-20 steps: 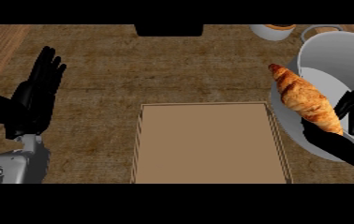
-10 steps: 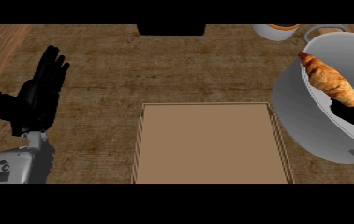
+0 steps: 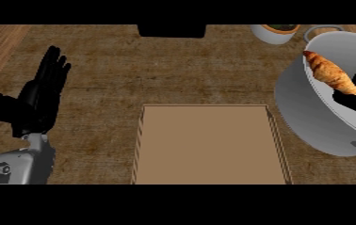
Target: Pick the croissant from the tray and place it in the pot
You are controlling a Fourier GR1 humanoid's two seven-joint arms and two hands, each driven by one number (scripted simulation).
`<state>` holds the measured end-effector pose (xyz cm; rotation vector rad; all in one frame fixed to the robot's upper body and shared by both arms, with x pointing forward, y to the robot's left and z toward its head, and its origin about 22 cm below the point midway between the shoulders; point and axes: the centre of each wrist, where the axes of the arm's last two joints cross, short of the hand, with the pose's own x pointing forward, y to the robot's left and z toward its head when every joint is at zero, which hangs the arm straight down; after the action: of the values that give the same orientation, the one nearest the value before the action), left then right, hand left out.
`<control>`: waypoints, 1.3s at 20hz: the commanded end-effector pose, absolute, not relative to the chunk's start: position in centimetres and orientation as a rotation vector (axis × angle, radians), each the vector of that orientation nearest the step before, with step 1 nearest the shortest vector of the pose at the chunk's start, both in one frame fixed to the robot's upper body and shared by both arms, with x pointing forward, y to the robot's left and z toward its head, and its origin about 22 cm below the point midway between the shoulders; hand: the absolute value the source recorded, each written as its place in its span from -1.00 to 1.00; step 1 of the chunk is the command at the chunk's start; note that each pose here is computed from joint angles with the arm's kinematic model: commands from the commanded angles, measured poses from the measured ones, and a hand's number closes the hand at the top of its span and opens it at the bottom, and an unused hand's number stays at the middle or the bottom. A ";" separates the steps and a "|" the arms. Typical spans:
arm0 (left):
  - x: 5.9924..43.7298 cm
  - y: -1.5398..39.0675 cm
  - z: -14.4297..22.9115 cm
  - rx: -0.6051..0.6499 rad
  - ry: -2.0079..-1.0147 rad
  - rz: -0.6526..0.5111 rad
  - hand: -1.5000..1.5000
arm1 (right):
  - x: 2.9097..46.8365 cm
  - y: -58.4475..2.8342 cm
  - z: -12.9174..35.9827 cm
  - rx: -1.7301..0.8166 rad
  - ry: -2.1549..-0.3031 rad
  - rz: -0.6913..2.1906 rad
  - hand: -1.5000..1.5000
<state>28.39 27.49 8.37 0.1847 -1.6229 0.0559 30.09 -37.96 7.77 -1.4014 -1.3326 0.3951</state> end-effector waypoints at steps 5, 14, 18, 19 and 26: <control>28.9 27.0 9.6 0.186 -1.642 0.042 0.00 | 30.5 -39.0 2.8 -1.077 -1.274 0.322 -1.00; 28.7 27.9 8.6 0.183 -1.618 0.057 0.00 | 31.2 -40.5 5.1 -0.816 -1.578 -0.021 -1.00; 28.2 27.2 7.8 0.200 -1.619 0.053 0.00 | 29.4 -43.8 5.4 -0.763 -1.649 -0.134 -1.00; 29.6 26.6 9.1 0.207 -1.632 0.072 0.00 | 29.8 -43.1 4.8 -0.724 -1.655 -0.179 -1.00; 26.9 29.2 7.5 0.177 -1.618 0.070 0.00 | 23.4 -51.9 6.1 -0.702 -1.687 -0.218 -1.00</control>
<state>27.95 27.96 8.13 0.1906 -1.6140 0.0674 26.58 -48.42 6.60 -0.7434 -1.6725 -0.1557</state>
